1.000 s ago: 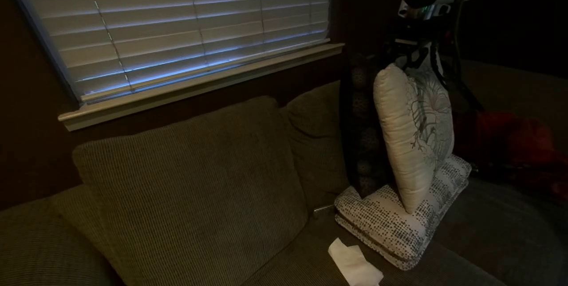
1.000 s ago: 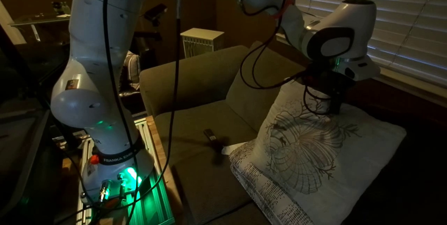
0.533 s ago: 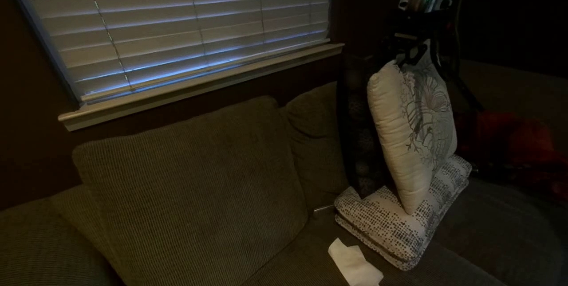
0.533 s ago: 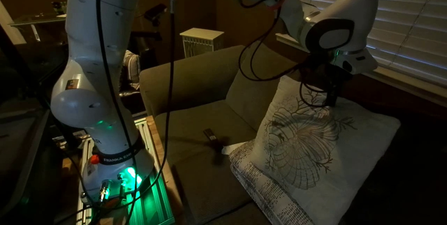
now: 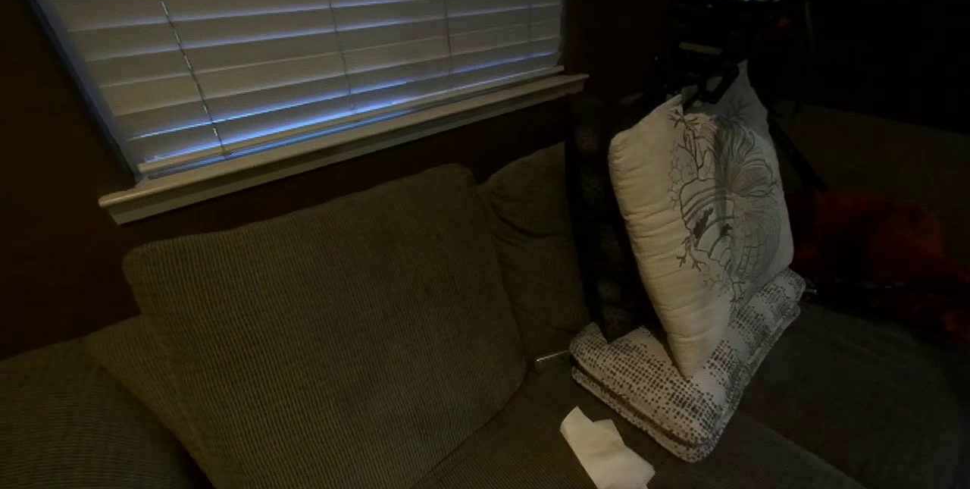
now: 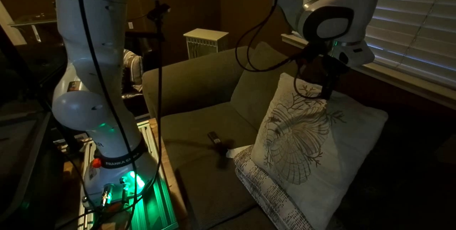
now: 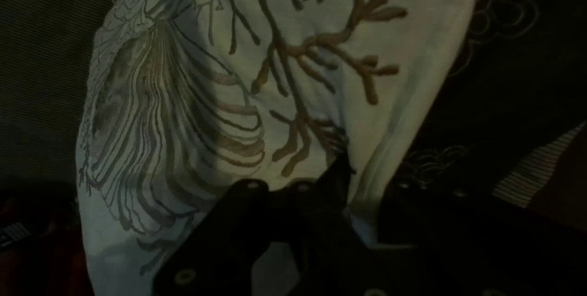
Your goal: Move the black and white pillows to the left
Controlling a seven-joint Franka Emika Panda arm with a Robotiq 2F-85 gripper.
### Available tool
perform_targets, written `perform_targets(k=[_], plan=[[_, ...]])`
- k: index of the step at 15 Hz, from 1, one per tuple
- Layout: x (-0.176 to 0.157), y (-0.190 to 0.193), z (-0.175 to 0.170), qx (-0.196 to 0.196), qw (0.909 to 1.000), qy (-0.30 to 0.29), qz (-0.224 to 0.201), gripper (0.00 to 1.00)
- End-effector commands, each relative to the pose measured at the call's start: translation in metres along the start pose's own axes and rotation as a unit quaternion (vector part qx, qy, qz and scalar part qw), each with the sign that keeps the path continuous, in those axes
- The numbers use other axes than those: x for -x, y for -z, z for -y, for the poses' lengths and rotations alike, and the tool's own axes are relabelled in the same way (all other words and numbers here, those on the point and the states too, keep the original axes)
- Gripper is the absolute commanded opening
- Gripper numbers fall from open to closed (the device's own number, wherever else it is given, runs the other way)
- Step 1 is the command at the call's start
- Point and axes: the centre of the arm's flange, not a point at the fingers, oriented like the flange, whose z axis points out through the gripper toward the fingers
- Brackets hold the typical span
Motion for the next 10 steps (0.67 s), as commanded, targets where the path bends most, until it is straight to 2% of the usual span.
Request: perform_targets(k=[1,8,9,10], plan=[[0.036,0.048,-0.001,-0.031,0.9994,-0.012,0.011,0.03],[0.065,0.099,0.017,-0.069,0.9975,0.013,-0.011,0.03],[0.064,0.103,0.017,-0.071,0.9973,0.014,-0.017,0.37],[0.058,0.103,0.015,-0.07,0.9973,0.014,-0.02,0.38]])
